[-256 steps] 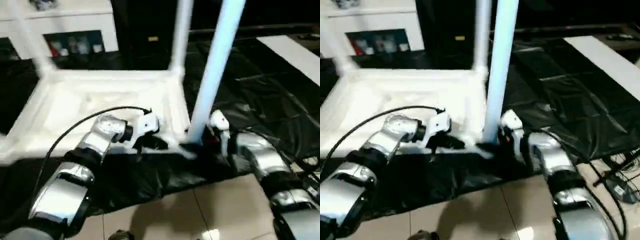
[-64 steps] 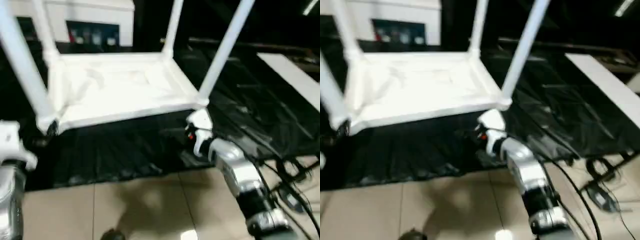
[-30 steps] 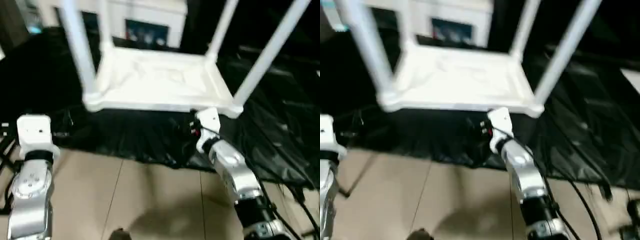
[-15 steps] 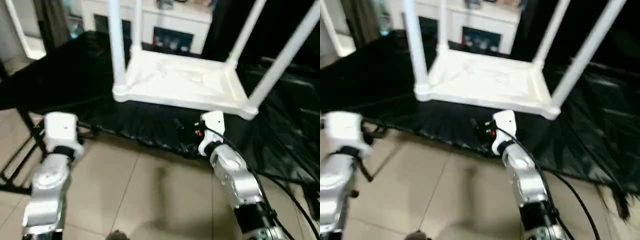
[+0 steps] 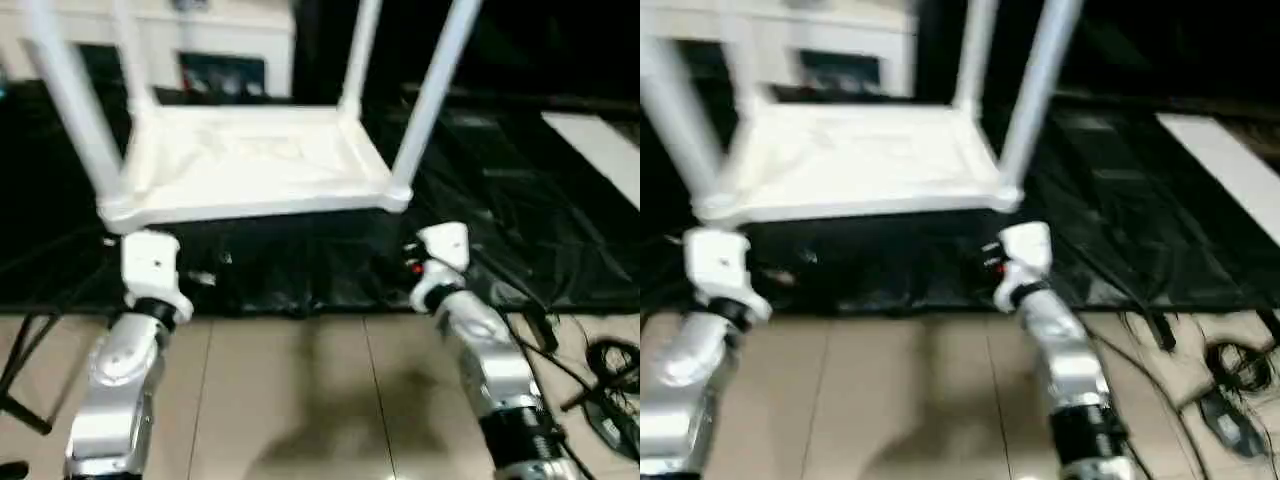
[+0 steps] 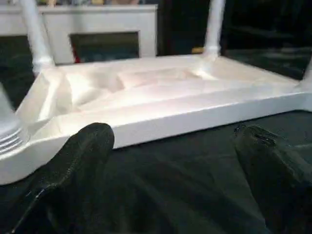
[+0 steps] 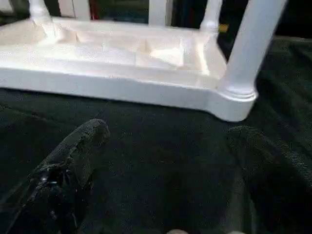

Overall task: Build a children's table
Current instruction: Move to table

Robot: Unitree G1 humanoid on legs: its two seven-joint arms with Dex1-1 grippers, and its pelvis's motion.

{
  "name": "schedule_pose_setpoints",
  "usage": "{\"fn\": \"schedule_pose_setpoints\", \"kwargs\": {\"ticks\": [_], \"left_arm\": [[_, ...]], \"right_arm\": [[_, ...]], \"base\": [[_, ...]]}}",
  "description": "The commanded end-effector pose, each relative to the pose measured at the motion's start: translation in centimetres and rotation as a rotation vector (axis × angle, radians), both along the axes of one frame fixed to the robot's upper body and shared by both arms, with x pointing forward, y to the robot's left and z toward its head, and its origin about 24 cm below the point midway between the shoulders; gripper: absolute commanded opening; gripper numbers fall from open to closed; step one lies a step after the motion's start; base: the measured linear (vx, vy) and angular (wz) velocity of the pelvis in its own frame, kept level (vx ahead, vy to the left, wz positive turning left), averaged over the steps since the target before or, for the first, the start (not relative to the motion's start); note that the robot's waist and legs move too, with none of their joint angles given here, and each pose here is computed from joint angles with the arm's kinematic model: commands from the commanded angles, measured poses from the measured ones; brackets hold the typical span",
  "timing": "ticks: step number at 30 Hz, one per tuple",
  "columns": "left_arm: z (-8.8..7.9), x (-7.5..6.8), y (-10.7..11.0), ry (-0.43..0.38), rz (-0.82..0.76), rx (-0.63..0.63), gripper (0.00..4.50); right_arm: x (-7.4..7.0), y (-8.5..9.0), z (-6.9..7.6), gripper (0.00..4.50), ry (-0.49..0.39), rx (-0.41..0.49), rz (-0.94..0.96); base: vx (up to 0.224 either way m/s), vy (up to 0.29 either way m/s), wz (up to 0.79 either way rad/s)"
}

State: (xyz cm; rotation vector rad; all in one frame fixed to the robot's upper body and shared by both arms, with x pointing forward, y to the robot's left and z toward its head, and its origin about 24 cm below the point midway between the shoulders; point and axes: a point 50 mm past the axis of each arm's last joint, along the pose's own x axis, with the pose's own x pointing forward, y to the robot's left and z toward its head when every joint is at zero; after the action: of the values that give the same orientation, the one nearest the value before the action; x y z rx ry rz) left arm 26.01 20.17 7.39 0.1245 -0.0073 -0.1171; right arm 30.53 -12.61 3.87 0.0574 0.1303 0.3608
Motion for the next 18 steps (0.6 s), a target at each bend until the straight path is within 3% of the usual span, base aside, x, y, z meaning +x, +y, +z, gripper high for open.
{"fn": "schedule_pose_setpoints", "kwargs": {"ticks": [1,8,9,10,12,15,18], "left_arm": [[0.5,-0.1,0.4,-0.013,0.014,0.01,4.48],[0.3,-0.6,0.9,-0.009,0.034,0.009,4.48],[0.1,-0.9,1.0,-0.005,0.044,0.008,4.48],[-0.2,-1.3,1.2,0.001,0.07,0.003,4.48],[-0.3,-1.7,1.5,-0.009,0.096,-0.03,4.48],[-0.7,-2.4,2.0,-0.005,0.134,-0.048,4.48],[-1.0,-3.6,3.0,-0.034,0.172,-0.066,4.48]], "right_arm": [[0.2,0.7,1.0,4.44,-0.034,0.011,0.026],[0.2,1.1,0.9,4.44,-0.034,0.007,0.067],[0.1,1.3,0.9,4.44,-0.05,-0.056,0.099],[0.0,1.4,0.8,4.44,-0.056,-0.074,0.114],[0.0,1.2,0.8,4.44,-0.038,-0.012,0.084],[-0.1,1.1,0.8,4.44,-0.032,0.013,0.085],[-0.5,1.2,0.8,4.44,-0.037,0.015,0.122]], "base": [[0.211,-0.009,0.11],[0.248,0.012,0.19],[0.2,0.121,0.48],[0.054,0.141,0.37],[0.029,0.099,0.22],[0.09,-0.034,-0.06],[-0.263,0.067,0.22]]}}
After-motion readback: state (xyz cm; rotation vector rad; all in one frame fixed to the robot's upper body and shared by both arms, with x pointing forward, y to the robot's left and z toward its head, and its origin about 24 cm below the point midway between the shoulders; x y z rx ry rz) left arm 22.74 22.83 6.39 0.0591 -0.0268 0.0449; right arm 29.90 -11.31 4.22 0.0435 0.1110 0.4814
